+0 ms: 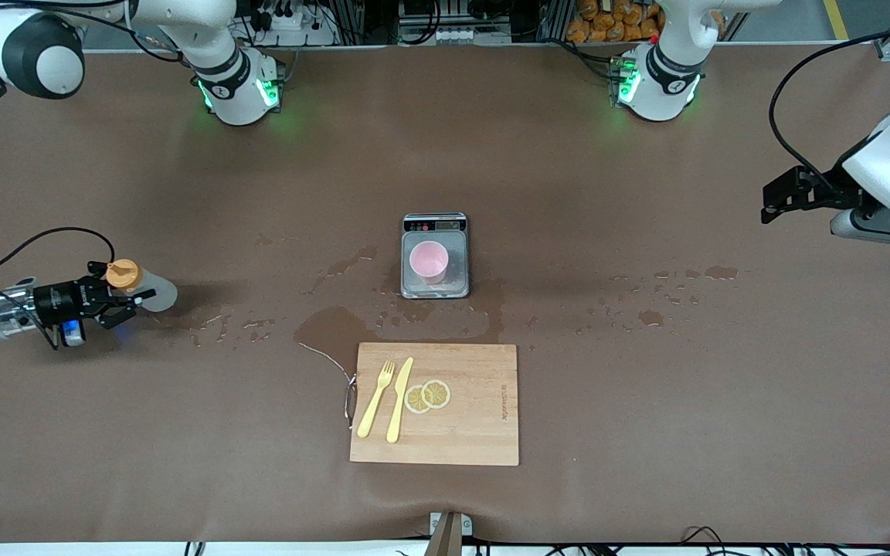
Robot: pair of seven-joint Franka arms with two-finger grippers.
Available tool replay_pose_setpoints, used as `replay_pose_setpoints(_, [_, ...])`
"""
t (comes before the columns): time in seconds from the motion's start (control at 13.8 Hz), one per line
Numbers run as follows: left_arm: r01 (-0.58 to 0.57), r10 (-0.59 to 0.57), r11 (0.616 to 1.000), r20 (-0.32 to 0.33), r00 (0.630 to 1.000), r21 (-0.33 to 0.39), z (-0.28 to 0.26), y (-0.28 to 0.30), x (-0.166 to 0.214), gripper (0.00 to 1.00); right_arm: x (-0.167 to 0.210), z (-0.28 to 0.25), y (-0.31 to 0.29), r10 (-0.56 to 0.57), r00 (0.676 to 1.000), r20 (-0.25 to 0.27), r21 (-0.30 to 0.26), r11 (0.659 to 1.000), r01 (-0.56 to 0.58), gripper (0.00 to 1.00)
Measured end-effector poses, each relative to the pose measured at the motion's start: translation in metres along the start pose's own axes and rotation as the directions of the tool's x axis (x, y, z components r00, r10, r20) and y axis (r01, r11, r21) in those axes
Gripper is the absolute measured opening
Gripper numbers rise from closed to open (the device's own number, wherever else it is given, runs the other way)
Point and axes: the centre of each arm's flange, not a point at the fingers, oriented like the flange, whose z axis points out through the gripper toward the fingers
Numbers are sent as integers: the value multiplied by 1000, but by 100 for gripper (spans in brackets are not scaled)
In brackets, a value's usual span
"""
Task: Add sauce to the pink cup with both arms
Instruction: 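Lay the white bottle down on the table with the right gripper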
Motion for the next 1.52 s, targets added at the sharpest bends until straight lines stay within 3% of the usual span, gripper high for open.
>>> replay_pose_setpoints(0.36, [-1, 1, 1000, 4, 1000, 0, 1, 0, 0, 100, 39, 7, 6, -37, 999, -6, 38, 999, 37, 35])
replay_pose_setpoints(0.8, [-5, 5, 1000, 11, 1000, -1, 5, 2, 1, 100, 52, 11, 6, -44, 999, -13, 49, 998, 45, 35])
replay_pose_setpoints(0.87, [-9, 9, 1000, 17, 1000, -2, 7, 4, 1, 100, 52, 11, 6, -44, 999, -12, 48, 998, 44, 40])
replay_pose_setpoints(1.23, [-31, 30, 1000, 32, 999, 5, 13, 15, 1, 100, 42, -2, 0, -65, 996, -53, 42, 997, 67, 94])
replay_pose_setpoints(1.3, [-29, 28, 1000, 30, 999, 6, 13, 14, 1, 100, 36, -7, -4, -77, 994, -78, 28, 996, 79, 100])
replay_pose_setpoints(1.52, [-28, 28, 1000, 21, 999, 8, 12, 14, 2, 100, 1, -18, -22, -122, 975, -187, -70, 991, 111, 100])
